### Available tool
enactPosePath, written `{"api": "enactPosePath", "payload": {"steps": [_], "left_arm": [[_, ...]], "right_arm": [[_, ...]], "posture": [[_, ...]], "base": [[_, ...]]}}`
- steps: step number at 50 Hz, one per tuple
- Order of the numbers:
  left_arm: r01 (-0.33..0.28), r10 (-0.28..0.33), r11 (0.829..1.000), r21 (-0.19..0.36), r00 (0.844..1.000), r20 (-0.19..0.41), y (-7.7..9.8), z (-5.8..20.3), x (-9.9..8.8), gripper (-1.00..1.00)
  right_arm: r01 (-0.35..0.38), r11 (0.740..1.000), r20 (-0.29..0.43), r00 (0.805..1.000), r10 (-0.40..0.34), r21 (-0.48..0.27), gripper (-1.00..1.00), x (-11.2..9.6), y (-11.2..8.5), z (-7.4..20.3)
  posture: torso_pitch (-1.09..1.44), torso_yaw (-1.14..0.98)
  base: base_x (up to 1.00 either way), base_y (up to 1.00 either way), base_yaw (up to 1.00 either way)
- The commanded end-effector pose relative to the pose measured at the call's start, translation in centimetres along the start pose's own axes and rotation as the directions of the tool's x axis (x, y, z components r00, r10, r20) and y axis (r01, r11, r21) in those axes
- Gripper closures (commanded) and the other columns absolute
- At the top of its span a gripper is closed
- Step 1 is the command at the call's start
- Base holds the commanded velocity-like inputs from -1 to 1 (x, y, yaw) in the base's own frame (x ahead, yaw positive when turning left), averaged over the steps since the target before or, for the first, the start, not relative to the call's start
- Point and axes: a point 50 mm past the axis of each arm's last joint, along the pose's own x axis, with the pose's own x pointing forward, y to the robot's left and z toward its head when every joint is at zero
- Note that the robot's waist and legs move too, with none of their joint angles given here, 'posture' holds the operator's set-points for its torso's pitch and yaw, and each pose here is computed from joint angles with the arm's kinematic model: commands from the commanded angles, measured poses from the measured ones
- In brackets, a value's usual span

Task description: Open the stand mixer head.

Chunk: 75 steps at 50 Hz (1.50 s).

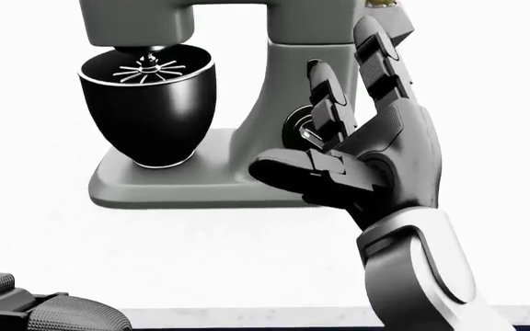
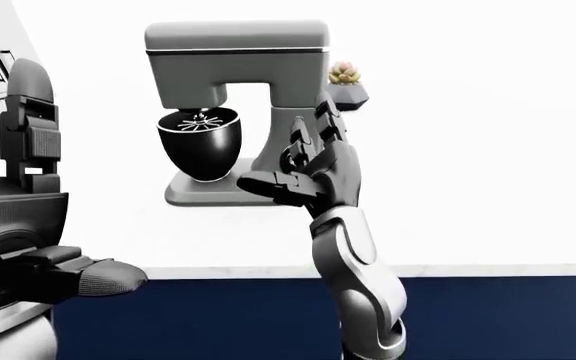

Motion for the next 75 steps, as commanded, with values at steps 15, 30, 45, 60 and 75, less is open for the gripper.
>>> {"api": "enactPosePath", "payload": {"steps": [15, 30, 45, 60, 75], "left_arm": [[0.010, -0.010, 1.000, 0.003, 0.999, 0.048, -0.1, 0.7, 0.1, -1.00], [0.011, -0.011, 1.000, 0.003, 0.999, 0.048, -0.1, 0.7, 0.1, -1.00], [0.010, -0.010, 1.000, 0.001, 0.999, 0.049, -0.1, 0.7, 0.2, -1.00], [0.010, -0.010, 1.000, -0.002, 0.999, 0.045, -0.2, 0.6, 0.2, -1.00], [0.009, -0.009, 1.000, -0.001, 0.999, 0.043, -0.2, 0.6, 0.1, -1.00]], "right_arm": [[-0.042, 0.999, 0.060, 0.997, 0.042, -0.001, -1.00, 0.7, 0.5, 0.7], [-0.045, 0.999, 0.063, 0.997, 0.045, -0.005, -1.00, 1.3, 0.4, 0.6], [-0.040, 0.999, 0.062, 0.997, 0.041, -0.010, -1.00, 1.8, 0.1, 0.2], [-0.036, 0.999, 0.064, 0.997, 0.037, -0.017, -1.00, 2.7, -0.2, -0.1], [-0.033, 0.999, 0.069, 0.997, 0.034, -0.026, -1.00, 3.3, -0.5, -0.4]], "posture": [[-0.33, 0.00], [-0.33, 0.00], [-0.33, 0.00], [-0.33, 0.00], [-0.33, 0.00]], "base": [[0.00, 0.00, 0.00], [0.00, 0.00, 0.00], [0.00, 0.00, 0.00], [0.00, 0.00, 0.00], [0.00, 0.00, 0.00]]}}
